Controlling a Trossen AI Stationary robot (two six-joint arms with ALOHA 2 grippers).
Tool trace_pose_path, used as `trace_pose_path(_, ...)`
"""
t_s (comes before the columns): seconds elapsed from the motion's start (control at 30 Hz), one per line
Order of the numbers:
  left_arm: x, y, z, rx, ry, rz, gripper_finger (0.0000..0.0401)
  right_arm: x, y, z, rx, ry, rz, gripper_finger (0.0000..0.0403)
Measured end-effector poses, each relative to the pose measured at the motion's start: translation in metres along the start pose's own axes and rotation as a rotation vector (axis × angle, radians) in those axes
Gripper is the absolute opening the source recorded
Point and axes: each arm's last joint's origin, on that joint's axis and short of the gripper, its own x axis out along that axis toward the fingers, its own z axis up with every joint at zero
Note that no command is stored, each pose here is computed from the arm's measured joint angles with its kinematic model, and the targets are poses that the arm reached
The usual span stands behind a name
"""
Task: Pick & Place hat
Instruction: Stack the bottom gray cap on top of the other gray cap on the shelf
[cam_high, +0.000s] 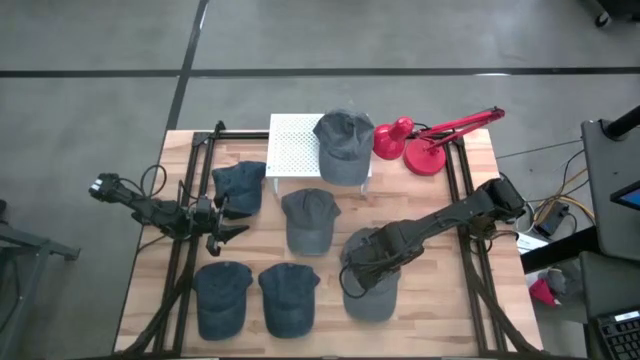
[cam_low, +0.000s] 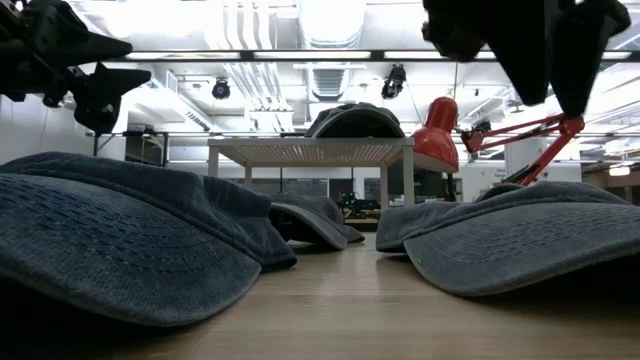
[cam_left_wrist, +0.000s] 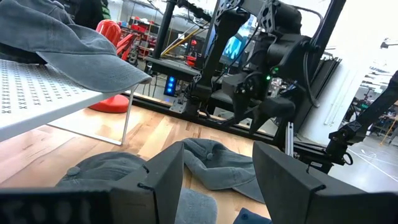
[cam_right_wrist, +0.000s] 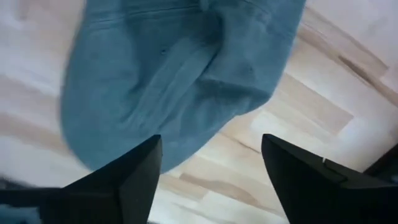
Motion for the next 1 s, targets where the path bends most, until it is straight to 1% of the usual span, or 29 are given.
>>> trace_pose_path(0.1, 0.000, 0.000, 0.000, 0.000, 0.000, 0.000, 0.0195, 0.006, -0.001, 0.001, 0.015, -0.032, -0.012, 0.0288)
trace_pose_path(0.23, 0.000, 0.000, 0.000, 0.000, -0.001, 0.000, 0.0195, 0.012, 0.003, 0.004, 0.014, -0.078, 0.032, 0.0300)
trace_pose_path(0.33, 0.000, 0.000, 0.000, 0.000, 0.000, 0.000, 0.0195, 0.018, 0.006, 0.006, 0.028, -0.084, 0.072, 0.0307)
trace_pose_path(0.47, 0.000, 0.000, 0.000, 0.000, -0.001, 0.001, 0.0195, 0.027, 0.004, 0.007, 0.064, -0.097, 0.068, 0.0313)
trace_pose_path(0.57, 0.000, 0.000, 0.000, 0.000, -0.001, 0.001, 0.0195, 0.035, -0.001, 0.008, 0.109, -0.120, 0.034, 0.0317)
trace_pose_path(0.63, 0.000, 0.000, 0.000, 0.000, -0.001, 0.000, 0.0195, 0.039, -0.002, 0.009, 0.128, -0.131, 0.032, 0.0319)
trace_pose_path(0.77, 0.000, 0.000, 0.000, -0.001, -0.001, 0.001, 0.0195, 0.051, 0.000, 0.011, 0.132, -0.134, 0.083, 0.0322)
trace_pose_path(0.83, 0.000, 0.000, 0.000, -0.001, -0.001, 0.001, 0.0195, 0.057, 0.000, 0.012, 0.156, -0.134, 0.104, 0.0322)
trace_pose_path(1.0, 0.000, 0.000, 0.000, -0.001, -0.001, 0.000, 0.0195, 0.074, -0.006, 0.013, 0.215, -0.130, 0.103, 0.0317)
